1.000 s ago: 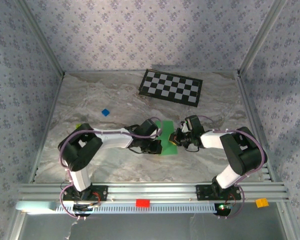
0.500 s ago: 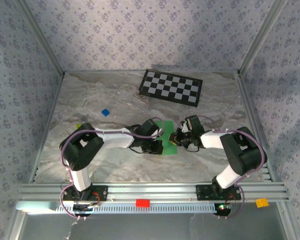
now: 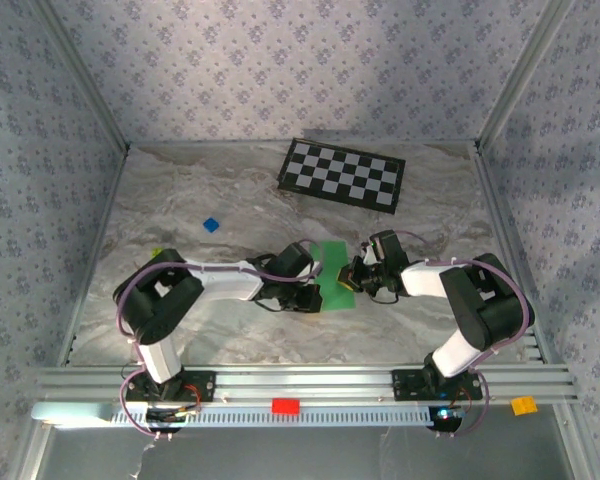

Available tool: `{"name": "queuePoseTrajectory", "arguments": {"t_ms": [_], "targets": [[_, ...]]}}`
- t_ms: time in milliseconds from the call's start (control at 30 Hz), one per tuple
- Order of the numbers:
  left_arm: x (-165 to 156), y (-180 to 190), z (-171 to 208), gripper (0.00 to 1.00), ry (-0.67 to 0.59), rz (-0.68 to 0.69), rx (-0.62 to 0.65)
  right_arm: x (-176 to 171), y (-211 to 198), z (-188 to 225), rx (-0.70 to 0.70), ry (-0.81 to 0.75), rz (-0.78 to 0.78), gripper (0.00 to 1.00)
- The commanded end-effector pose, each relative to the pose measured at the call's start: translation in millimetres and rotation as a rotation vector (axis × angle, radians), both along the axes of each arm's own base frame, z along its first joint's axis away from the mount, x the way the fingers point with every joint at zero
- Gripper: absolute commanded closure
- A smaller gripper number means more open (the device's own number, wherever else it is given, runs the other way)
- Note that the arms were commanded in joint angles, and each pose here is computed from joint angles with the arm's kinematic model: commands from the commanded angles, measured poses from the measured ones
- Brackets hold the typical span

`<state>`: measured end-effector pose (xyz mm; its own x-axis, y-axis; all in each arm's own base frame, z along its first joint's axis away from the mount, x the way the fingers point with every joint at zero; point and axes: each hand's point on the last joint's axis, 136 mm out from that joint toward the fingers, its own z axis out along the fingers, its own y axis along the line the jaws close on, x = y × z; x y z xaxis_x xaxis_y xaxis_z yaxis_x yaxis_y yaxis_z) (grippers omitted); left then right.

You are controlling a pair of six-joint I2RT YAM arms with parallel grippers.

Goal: Fold a paper plane with a square sheet of paper (pick it up from the middle)
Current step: Fold the triangle a second time at the center of the table.

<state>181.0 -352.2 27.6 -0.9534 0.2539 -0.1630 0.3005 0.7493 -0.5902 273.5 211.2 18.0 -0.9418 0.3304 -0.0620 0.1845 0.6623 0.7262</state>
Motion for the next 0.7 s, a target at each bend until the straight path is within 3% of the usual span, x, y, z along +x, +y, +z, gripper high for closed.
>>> {"name": "queuePoseTrajectory", "arguments": {"t_ms": [0,233,400,667], "targets": [[9,-8,40,0.93,-0.076,0.007,-0.065,-6,-10,-12,-0.068,0.030,0.002,0.98],[41,-19,53,0.93,-0.110,0.009,-0.077,1,-12,27,-0.072,-0.073,0.001,0.88],[50,-31,40,0.94,-0.099,-0.025,-0.040,-18,-31,28,-0.136,-0.038,-0.035,0.82],[65,-19,12,0.94,-0.099,0.017,0.043,-54,-39,24,-0.142,0.023,-0.051,0.72]]}}
